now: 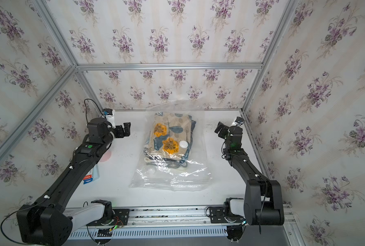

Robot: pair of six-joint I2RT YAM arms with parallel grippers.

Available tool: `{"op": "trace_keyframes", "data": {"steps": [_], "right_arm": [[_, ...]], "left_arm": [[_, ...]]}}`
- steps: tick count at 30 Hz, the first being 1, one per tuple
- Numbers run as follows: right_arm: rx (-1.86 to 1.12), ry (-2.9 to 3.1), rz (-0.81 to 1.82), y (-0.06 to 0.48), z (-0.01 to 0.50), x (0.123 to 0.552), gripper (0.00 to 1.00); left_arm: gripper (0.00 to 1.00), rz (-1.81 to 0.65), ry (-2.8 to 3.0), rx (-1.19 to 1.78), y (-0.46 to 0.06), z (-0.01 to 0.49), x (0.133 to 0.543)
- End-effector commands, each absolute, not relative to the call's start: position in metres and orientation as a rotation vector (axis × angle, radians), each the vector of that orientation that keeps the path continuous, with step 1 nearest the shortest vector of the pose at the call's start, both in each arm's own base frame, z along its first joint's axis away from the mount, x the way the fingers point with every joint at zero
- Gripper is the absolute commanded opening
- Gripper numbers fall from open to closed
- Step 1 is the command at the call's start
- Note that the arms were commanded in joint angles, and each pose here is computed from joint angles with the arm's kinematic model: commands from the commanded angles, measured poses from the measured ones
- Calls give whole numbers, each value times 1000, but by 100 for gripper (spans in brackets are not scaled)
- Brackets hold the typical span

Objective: Take the blanket out of the vacuum bag
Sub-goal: Adjust the vacuum bag at the center of the board.

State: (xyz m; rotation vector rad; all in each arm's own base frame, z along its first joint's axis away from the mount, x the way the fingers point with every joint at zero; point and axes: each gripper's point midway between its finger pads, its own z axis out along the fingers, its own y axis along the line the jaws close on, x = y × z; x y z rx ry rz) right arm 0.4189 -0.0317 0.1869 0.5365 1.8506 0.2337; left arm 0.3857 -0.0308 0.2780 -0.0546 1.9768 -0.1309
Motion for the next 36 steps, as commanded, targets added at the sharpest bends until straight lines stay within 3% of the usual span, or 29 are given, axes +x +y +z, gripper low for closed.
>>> {"op": "trace_keyframes", "data": {"steps": [1, 3, 5, 7, 10, 14, 21, 27, 36], "right_arm": [[746, 2023, 572, -19, 140, 415, 81], [758, 2091, 529, -22, 127, 417, 65], [766, 2098, 561, -18, 123, 413, 60], [722, 2061, 667, -4, 134, 410, 59], [648, 2036, 774, 19, 148, 407, 60], [443, 2115, 789, 69, 151, 401, 61], [210, 2193, 835, 134, 148, 386, 65], [135, 2229, 873, 169, 141, 386, 66], [140, 2295, 931, 188, 117, 397, 66]], "left_arm": [[100, -266, 1941, 11, -54, 294, 374], [100, -303, 1946, 1, -58, 305, 367], [100, -370, 1977, -35, -63, 316, 359], [100, -451, 2023, 9, -76, 317, 351], [100, -544, 2097, -132, -75, 267, 356], [100, -785, 2176, -63, -107, 239, 361], [100, -744, 2171, -104, -110, 242, 349], [100, -971, 2233, -85, -137, 206, 344], [86, -881, 2409, -72, -153, 149, 331]]}}
